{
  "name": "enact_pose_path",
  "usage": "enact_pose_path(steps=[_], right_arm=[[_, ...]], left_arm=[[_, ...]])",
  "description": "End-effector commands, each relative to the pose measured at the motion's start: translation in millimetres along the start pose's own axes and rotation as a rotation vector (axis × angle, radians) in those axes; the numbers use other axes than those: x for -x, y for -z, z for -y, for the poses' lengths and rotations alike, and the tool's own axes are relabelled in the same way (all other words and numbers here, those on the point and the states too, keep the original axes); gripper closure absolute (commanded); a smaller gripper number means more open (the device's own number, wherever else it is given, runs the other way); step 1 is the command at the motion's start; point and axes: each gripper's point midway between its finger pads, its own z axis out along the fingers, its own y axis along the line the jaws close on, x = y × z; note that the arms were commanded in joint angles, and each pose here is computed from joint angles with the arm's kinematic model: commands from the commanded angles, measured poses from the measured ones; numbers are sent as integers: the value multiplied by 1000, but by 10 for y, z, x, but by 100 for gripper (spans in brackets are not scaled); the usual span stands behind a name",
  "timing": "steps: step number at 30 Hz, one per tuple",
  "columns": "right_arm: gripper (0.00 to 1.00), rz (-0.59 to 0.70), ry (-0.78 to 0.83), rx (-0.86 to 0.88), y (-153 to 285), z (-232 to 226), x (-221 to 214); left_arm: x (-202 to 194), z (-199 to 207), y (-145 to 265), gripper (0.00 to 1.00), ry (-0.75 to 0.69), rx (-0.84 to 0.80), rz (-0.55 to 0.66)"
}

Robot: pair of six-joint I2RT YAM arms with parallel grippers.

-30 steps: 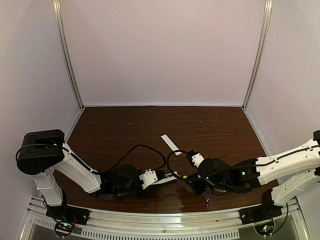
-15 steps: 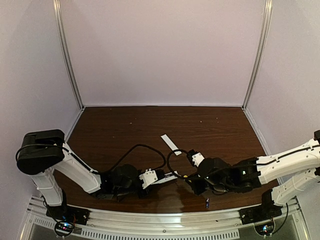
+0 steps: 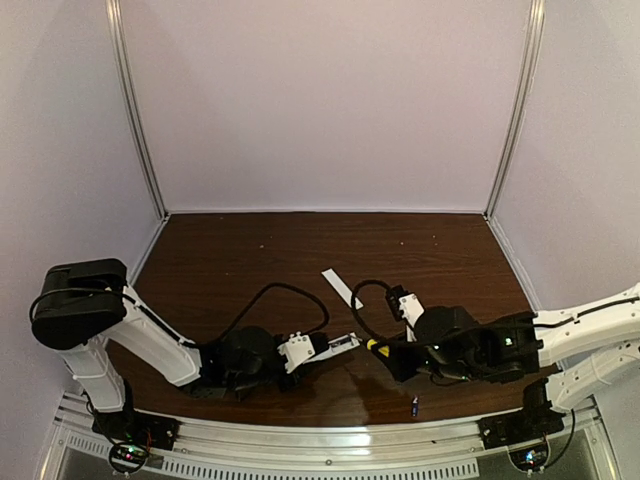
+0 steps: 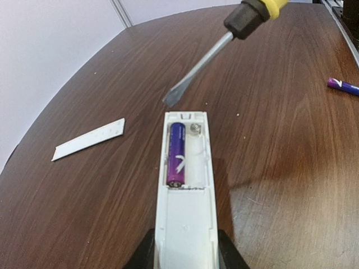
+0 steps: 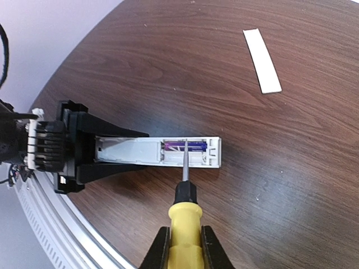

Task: Unload the batteries from the remote control

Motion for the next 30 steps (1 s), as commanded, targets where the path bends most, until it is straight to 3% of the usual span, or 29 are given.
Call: enact_pose_path(steps=[1, 14, 30], right_arm=[[100, 95, -91, 75, 141, -75, 174], [100, 109, -287, 252, 262, -232, 162], [100, 212, -419, 192, 204, -70, 290]], left_arm=[[254, -168, 60, 100, 8, 66, 90], [336, -305, 191, 100, -35, 157, 179], [496, -332, 319, 100, -150, 243, 280]])
